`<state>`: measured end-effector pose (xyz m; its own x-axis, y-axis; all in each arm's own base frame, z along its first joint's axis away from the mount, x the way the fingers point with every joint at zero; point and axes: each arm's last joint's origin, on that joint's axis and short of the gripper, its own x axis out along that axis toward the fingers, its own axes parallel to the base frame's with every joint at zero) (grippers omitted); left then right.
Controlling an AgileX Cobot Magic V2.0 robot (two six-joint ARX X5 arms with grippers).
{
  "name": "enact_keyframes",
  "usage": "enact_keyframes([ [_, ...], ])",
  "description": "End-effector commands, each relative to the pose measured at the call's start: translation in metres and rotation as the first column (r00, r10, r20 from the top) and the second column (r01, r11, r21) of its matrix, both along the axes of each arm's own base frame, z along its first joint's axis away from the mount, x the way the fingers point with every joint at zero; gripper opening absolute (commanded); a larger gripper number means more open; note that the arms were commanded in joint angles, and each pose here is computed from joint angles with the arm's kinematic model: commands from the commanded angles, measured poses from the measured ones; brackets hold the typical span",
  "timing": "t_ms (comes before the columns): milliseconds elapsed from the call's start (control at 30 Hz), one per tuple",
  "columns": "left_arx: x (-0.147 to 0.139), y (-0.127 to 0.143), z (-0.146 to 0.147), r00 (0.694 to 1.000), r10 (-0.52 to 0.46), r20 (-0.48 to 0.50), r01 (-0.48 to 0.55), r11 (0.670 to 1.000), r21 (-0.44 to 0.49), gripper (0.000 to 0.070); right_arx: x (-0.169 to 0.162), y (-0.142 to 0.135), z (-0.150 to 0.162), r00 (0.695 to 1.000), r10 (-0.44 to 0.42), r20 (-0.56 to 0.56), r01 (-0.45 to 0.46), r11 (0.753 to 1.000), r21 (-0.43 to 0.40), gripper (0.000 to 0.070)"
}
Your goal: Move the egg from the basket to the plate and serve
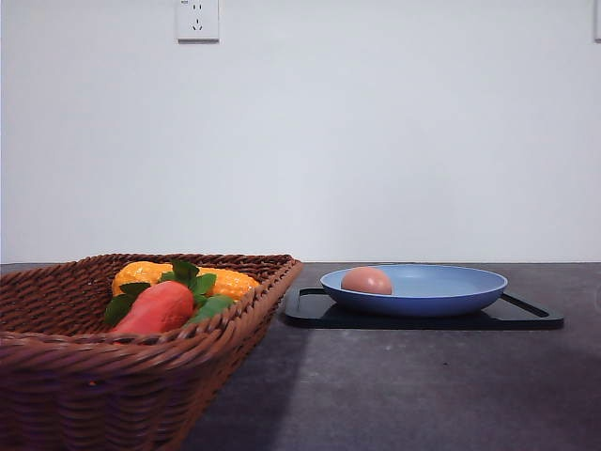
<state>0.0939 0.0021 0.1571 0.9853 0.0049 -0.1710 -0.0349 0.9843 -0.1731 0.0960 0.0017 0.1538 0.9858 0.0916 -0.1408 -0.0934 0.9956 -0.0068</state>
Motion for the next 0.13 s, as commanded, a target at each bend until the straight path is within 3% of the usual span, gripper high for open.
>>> enact_keyframes([
  [0,0.0005,0.0000,-0.0090,0.999,-0.005,-0.041,0.005,1.000,-0.004,0.0000,0.0003,-0.0002,-0.0010,1.000,-0.004,0.005,0.004,1.000,0.010,0.0000],
  [100,0.0005,0.0000,-0.0090,0.999,-0.005,-0.041,0.005,1.000,-0.004,0.0000,0.0003,-0.0002,-0.0011,1.000,-0.004,0.005,0.004,1.000,0.010,0.0000],
])
